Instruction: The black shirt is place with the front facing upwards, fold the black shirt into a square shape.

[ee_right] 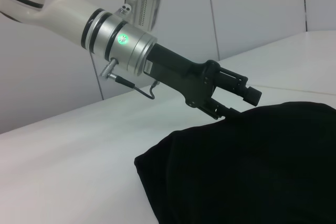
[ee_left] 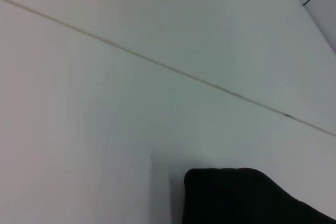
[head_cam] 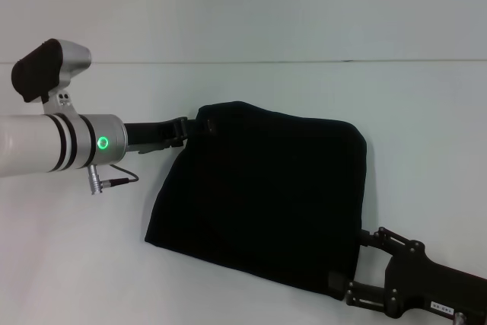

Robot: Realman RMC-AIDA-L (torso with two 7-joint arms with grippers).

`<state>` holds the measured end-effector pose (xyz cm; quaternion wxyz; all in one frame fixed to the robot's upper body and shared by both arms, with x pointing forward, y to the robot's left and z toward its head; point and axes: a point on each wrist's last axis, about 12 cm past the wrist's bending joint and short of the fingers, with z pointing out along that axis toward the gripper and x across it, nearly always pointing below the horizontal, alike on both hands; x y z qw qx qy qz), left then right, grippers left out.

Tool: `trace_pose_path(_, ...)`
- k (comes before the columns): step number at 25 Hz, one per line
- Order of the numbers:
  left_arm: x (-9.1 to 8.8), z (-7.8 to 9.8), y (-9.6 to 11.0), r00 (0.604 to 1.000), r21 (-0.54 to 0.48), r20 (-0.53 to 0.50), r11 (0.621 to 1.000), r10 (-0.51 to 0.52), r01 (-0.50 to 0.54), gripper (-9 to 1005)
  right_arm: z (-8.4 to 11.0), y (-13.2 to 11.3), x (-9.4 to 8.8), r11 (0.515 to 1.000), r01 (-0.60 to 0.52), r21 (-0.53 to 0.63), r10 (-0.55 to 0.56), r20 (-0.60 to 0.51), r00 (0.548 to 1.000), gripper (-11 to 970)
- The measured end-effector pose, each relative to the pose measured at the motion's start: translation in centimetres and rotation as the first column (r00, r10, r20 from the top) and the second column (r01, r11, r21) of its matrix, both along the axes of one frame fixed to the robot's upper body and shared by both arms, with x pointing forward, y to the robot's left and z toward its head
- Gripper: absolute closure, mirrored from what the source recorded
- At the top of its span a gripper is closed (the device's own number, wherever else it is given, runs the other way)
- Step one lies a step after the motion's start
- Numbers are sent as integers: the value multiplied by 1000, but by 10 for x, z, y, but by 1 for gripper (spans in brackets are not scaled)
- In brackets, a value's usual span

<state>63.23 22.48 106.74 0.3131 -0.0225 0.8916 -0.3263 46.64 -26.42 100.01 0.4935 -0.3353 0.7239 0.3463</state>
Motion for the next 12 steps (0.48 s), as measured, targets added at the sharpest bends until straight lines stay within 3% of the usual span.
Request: trace_pose_path(12, -3, -3, -6, 1000, -1, -10, 1000, -18, 18, 218, 2, 0, 1, 1000, -6, 7, 6, 5, 1000, 45)
